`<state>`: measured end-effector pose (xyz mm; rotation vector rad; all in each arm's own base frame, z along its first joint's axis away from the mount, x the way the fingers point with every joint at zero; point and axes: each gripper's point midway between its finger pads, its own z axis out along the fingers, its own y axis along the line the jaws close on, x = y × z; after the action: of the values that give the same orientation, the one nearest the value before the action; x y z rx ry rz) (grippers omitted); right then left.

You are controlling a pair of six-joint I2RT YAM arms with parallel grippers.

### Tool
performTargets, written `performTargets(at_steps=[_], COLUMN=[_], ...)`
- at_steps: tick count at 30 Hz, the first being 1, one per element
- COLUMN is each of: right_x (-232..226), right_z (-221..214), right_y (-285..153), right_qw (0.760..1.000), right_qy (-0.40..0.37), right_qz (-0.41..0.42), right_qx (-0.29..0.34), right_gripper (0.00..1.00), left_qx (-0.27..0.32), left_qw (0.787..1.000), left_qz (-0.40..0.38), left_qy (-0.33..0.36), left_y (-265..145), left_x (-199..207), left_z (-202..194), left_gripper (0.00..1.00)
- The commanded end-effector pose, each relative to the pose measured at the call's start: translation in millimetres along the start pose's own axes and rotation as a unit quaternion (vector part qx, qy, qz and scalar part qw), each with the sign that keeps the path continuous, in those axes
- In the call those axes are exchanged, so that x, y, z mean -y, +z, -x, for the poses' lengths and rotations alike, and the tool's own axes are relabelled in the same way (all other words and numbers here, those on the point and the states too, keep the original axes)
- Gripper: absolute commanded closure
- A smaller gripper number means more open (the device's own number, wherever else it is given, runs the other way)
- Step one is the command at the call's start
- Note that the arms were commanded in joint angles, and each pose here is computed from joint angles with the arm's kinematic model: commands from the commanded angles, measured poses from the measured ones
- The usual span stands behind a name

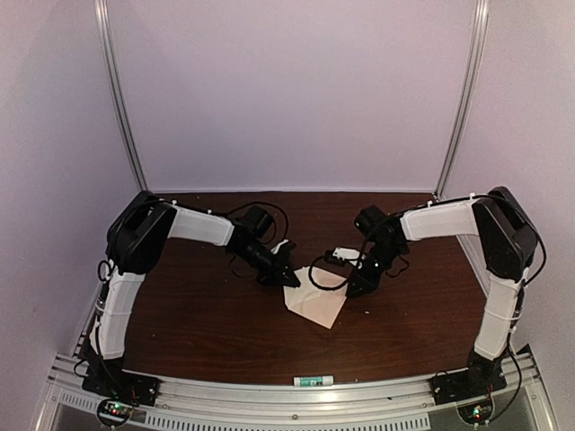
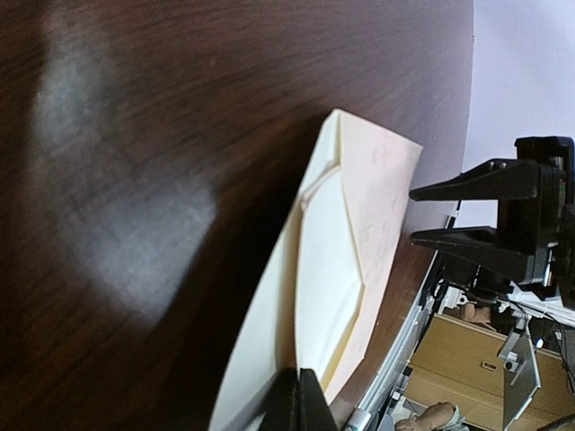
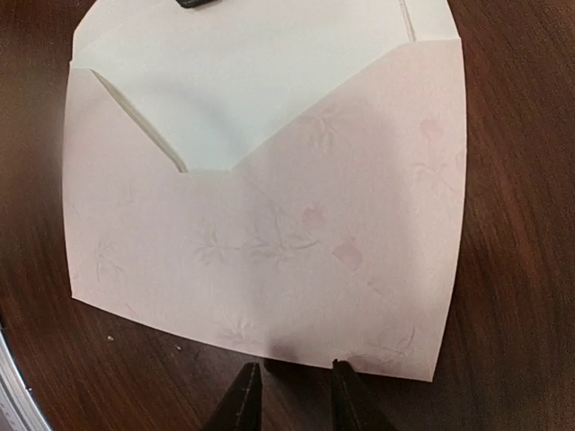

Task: Place the letter into the envelope and seal it
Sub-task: Place the 1/2-folded letter in the envelope.

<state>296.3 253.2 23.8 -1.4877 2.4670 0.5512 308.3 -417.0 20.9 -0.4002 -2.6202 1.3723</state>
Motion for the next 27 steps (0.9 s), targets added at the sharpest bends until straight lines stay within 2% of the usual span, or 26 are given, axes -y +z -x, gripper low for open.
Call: performTargets(at_steps=[1, 6, 14, 27], right_x=[17.5, 22.6, 26.5, 29.4], right_z=[0.3, -2.5, 27.8, 2.4], right_y=[11.4, 14.5, -24.2, 22.8], right_qw=[0.999, 0.999, 0.997, 0.999], right_qy=[0.019, 0.027, 0.013, 0.029], right_qz=[-0.031, -0.041, -0.07, -0.033], right_qx=[-0.015, -0.022, 0.034, -0.02], right_gripper=[0.74, 0.78, 0.84, 0.86], left_qx=[0.014, 0.011, 0.014, -0.003], left_qw=[0.999, 0.999, 0.999, 0.999], left_qz=[-0.015, -0.011, -0.004, -0.008], left_qy=[0.029, 0.029, 0.036, 0.047], left_y=[-4.6, -6.0, -10.0, -9.5], left_x=[17.9, 16.0, 16.3, 17.8], left_z=[8.2, 7.0, 7.7, 9.1], left_gripper=[1.0, 1.0, 1.0, 1.0])
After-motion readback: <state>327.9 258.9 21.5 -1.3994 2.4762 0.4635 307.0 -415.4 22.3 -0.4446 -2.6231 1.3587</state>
